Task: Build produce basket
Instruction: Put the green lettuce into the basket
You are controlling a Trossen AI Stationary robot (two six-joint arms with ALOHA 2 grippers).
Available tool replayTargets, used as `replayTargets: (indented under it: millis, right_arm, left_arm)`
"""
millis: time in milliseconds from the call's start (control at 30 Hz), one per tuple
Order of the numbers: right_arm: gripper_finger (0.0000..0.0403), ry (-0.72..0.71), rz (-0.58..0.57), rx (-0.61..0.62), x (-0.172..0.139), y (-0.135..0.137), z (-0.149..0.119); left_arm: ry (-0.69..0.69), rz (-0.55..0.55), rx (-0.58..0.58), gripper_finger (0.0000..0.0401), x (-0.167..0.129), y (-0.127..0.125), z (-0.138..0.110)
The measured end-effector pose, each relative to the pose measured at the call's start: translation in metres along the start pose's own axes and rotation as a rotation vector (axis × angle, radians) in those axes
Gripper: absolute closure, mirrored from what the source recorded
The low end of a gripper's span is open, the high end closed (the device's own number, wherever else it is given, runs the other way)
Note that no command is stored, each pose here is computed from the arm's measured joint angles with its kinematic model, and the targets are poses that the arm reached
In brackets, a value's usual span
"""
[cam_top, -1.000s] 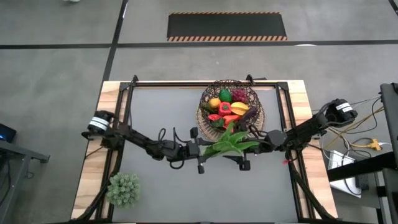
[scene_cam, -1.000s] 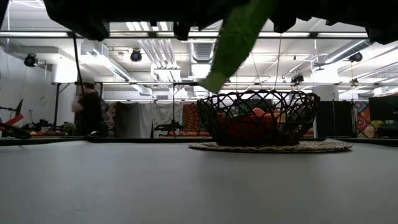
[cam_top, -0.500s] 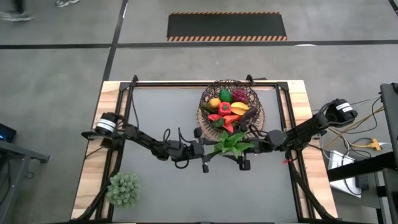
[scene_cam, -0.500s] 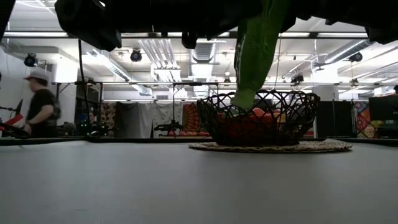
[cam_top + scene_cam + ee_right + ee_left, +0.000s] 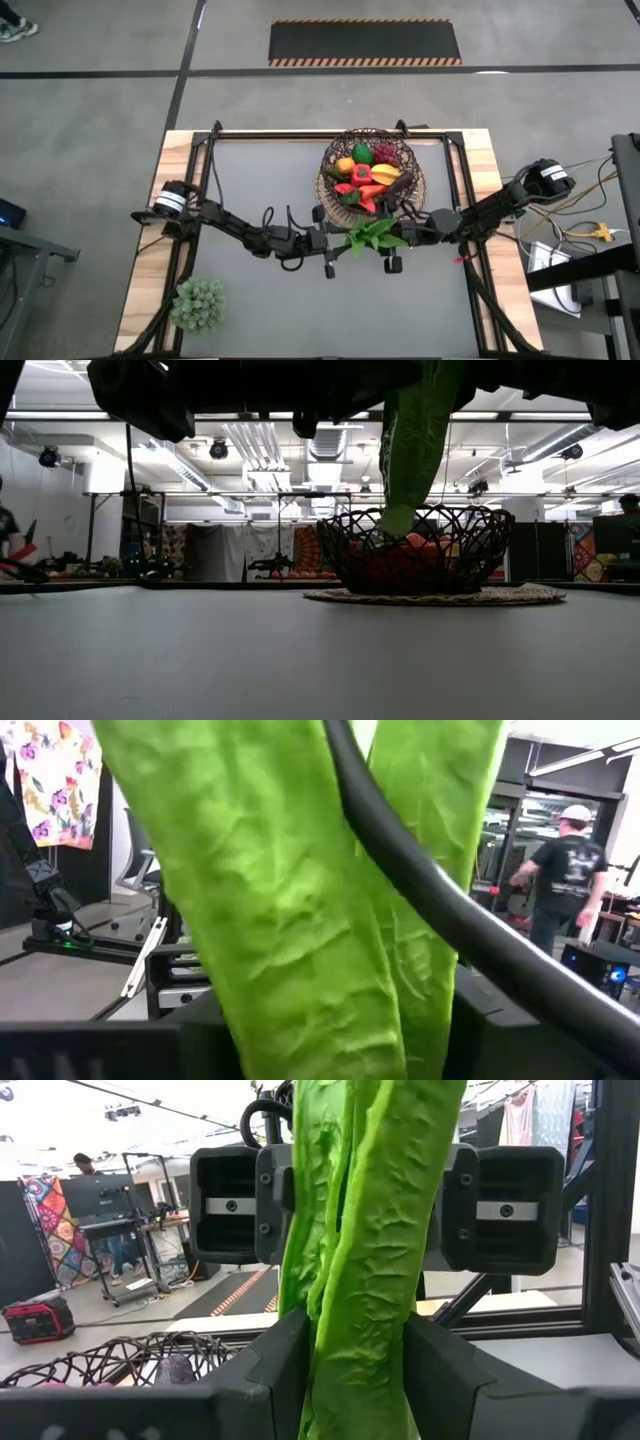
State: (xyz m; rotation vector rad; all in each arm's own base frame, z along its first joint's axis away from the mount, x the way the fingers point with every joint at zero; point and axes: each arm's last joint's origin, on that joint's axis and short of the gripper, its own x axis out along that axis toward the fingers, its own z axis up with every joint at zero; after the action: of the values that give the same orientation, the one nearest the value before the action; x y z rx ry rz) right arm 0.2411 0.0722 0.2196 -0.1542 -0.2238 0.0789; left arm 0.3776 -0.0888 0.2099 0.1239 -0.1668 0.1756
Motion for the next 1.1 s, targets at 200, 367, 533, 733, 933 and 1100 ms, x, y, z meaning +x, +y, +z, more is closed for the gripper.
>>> replayTargets:
  millis: [200, 367, 533, 733, 933, 1100]
  right_arm:
    - [0.0293, 0.004, 0.002, -0.006, 0.0000, 0.0001, -0.0004]
    - [0.0332, 0.007, 0.004, -0.010, 0.0000, 0.0002, -0.0008]
    - [0.0361, 0.008, 0.004, -0.010, 0.0000, 0.0002, -0.0008]
    - [0.0368, 0.008, 0.004, -0.010, 0.0000, 0.0003, -0.0008]
    - [0.0369, 0.011, 0.005, -0.010, -0.0001, 0.0004, -0.0011]
    - [0.0369, 0.023, -0.029, -0.011, -0.0004, -0.0004, -0.0020]
  left_arm:
    - [0.001, 0.000, 0.000, 0.0276, -0.0002, 0.0001, -0.0002]
    - [0.000, 0.001, -0.001, 0.0276, -0.0003, 0.0003, 0.0001]
    - [0.000, 0.000, -0.001, 0.0276, -0.0004, 0.0003, 0.0002]
    - [-0.002, 0.000, -0.002, 0.0269, -0.0008, 0.0008, 0.0013]
    - [-0.006, 0.001, -0.006, 0.0232, -0.0009, 0.0009, 0.0020]
    - [-0.008, 0.002, -0.005, 0.0202, -0.0009, 0.0012, 0.0026]
